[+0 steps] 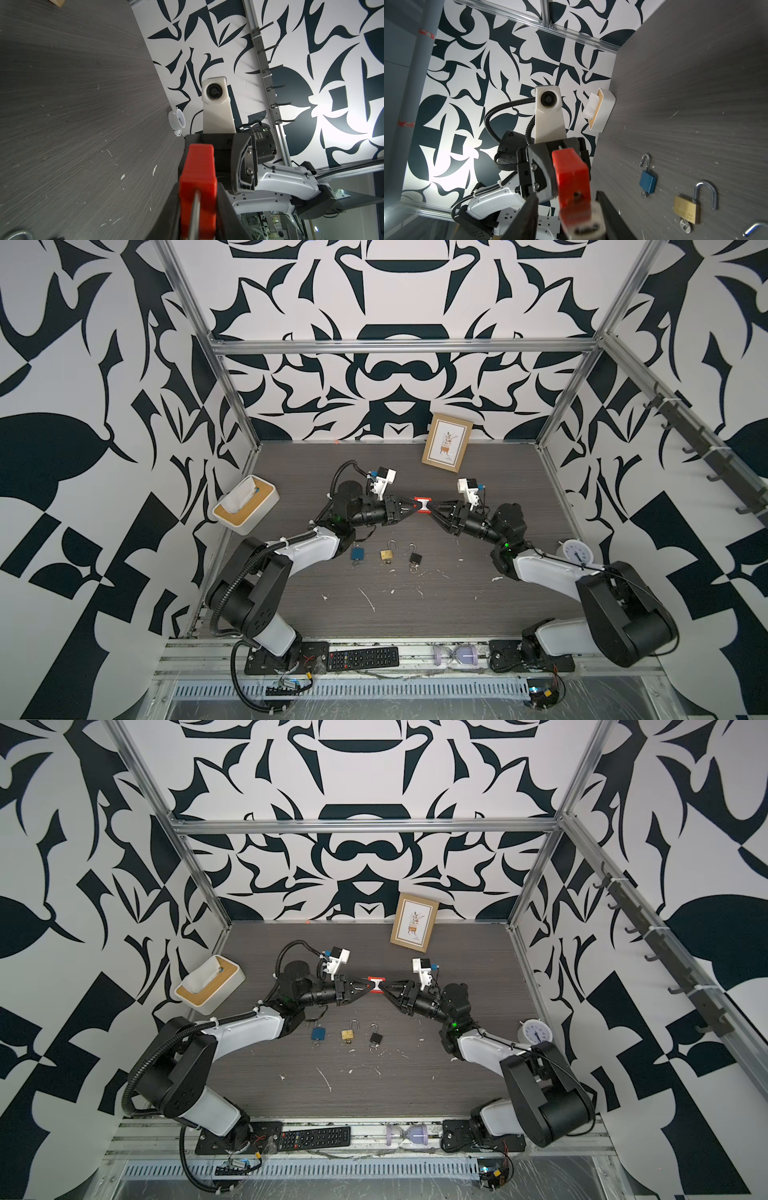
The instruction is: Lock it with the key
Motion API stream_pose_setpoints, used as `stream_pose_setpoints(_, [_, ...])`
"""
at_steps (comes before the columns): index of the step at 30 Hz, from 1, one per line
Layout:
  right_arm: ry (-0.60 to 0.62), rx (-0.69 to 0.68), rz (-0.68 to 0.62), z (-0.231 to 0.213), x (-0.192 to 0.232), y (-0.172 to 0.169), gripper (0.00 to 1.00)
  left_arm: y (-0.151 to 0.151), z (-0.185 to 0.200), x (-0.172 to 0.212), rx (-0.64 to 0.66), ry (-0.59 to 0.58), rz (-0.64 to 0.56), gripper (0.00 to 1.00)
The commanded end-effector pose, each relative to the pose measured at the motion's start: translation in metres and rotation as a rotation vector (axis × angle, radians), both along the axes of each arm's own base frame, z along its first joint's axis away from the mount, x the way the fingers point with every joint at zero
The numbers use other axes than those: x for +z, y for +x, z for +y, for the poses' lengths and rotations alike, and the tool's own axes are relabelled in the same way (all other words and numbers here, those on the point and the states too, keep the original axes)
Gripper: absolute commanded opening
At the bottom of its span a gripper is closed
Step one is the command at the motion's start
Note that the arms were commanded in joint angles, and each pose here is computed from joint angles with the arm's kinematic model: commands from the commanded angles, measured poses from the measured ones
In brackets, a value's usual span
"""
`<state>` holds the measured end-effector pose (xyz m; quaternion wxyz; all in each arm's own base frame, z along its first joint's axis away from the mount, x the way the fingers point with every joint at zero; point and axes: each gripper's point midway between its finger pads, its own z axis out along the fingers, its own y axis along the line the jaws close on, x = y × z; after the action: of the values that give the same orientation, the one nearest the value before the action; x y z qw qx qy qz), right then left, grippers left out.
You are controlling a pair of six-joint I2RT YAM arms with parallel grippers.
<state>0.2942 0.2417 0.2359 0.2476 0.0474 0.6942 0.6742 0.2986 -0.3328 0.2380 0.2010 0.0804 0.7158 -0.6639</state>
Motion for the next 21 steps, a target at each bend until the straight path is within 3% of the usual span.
stream_pose_setpoints(1, [-0.078,-0.058,0.031,-0.019,0.000,0.000,0.54,0.005,0.015,0.012,-0.019,-0.059,0.012,0.00])
stream_pose_setpoints(6, [0.013,-0.090,0.191,-0.033,0.004,-0.006,0.57,0.003,0.019,0.008,-0.112,-0.018,0.049,0.00])
stream_pose_setpoints(13, [0.245,-0.102,0.368,-0.038,0.020,-0.008,0.56,-0.015,0.011,0.013,-0.388,-0.013,0.080,0.00])
stream_pose_setpoints(21, [0.218,-0.107,0.423,-0.038,0.018,-0.013,0.54,-0.007,0.009,0.015,-0.386,0.022,0.093,0.00])
